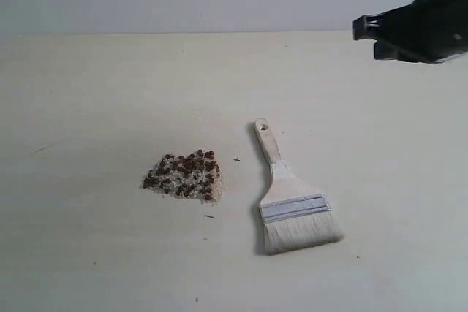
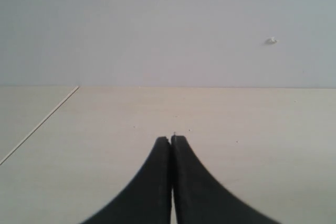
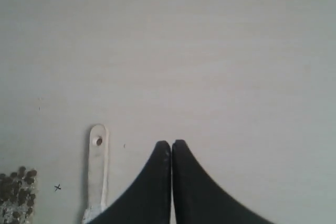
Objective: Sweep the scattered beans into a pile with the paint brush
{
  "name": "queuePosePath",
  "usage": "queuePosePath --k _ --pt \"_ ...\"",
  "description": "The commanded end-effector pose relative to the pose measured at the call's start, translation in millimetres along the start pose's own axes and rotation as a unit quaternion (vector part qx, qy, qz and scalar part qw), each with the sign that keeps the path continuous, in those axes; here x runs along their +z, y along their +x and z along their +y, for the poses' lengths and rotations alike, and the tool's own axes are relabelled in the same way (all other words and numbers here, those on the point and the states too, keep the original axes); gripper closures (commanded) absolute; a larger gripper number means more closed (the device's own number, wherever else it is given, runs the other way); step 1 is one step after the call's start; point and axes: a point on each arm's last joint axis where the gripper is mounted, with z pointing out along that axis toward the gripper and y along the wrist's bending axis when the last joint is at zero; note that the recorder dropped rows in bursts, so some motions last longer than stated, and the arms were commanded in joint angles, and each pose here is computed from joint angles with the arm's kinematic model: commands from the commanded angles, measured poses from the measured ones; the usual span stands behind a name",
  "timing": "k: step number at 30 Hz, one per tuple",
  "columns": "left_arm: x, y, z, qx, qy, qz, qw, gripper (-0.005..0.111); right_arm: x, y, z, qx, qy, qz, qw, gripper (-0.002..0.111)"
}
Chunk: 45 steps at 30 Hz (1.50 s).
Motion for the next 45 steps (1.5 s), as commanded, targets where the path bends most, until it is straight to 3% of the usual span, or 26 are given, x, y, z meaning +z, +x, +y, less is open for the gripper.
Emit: queuePosePath --k 1,4,8,20,25,30,35,45 --pt "-0.5 -0.6 -0.4 -0.007 0.003 -0.003 1.000 0.107 -57.5 41.6 -3.2 0.004 0.005 -0.106 0.994 0.108" --pt "-0.5 -0.6 -0.4 -0.007 0.003 -0.003 1.000 0.107 -91.1 74.7 -2.4 -0.001 -0.011 -0.124 0.992 0.108" --pt "-0.5 -0.6 -0.4 -0.007 0.003 -0.003 1.000 0.107 -129.2 79.2 2.9 -0.012 -0.029 -0.194 0.980 0.108" --pt "-0.5 -0.6 -0.4 -0.007 0.003 -0.003 1.000 0.107 -165.6 85.9 6.4 -0.025 -0.043 -0.274 0.960 0.108" --pt "-0.5 -0.6 -0.4 -0.007 0.003 -0.003 1.000 0.107 -199.0 97.4 5.3 -0.105 -0.010 -0.354 0.929 0.108" --pt "-0.5 -0.6 -0.4 -0.007 0.003 -0.003 1.000 0.107 -225.7 124.6 1.7 -0.137 0.015 -0.422 0.896 0.108" --pt "-0.5 -0.6 -0.4 -0.007 0.003 -0.003 1.000 0.107 -224.1 143.2 -2.1 -0.146 0.022 -0.439 0.886 0.108" --pt "-0.5 -0.6 -0.4 -0.007 0.003 -0.003 1.000 0.107 -172.2 169.2 -18.5 -0.114 0.037 -0.407 0.906 0.108"
